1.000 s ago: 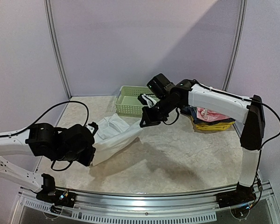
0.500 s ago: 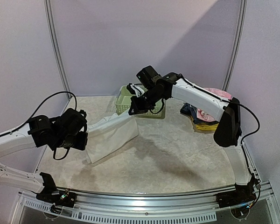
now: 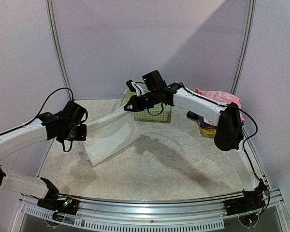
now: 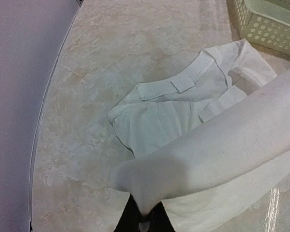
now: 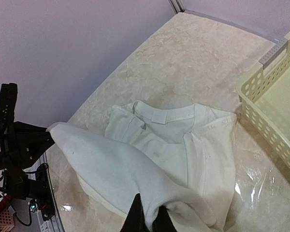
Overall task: Fold and stack the mixed laundry pile
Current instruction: Fold the 2/3-rectangle-folded T-shirt at the center of the board.
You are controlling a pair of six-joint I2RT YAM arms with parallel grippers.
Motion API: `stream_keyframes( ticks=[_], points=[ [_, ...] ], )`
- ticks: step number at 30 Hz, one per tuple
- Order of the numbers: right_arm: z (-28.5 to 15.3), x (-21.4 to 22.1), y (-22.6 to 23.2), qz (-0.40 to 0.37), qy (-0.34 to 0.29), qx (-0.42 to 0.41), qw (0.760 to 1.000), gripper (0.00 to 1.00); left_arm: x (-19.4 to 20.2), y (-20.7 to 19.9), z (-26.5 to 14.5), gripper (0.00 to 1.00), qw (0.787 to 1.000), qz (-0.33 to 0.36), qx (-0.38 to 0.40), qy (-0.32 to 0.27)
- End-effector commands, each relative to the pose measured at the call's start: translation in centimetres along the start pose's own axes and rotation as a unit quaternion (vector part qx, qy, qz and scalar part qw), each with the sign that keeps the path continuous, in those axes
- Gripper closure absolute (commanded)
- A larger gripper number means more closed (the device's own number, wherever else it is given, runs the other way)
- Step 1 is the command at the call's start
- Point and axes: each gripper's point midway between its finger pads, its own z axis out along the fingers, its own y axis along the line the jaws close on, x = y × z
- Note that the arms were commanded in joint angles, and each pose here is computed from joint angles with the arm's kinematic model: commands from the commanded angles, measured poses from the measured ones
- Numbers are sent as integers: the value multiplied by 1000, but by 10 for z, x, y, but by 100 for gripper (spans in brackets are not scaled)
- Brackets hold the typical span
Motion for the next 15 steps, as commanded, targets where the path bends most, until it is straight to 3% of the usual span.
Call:
stream_keyframes(
  ticks=[1, 15],
  points=[
    [8, -33, -8, -24, -69, -19, 997, 100, -24, 4, 22, 100, 1000, -15, -11, -16],
    [31, -29, -41, 4, -89, -23, 996, 95, -25, 21, 79, 100, 997, -34, -51, 36]
  ],
)
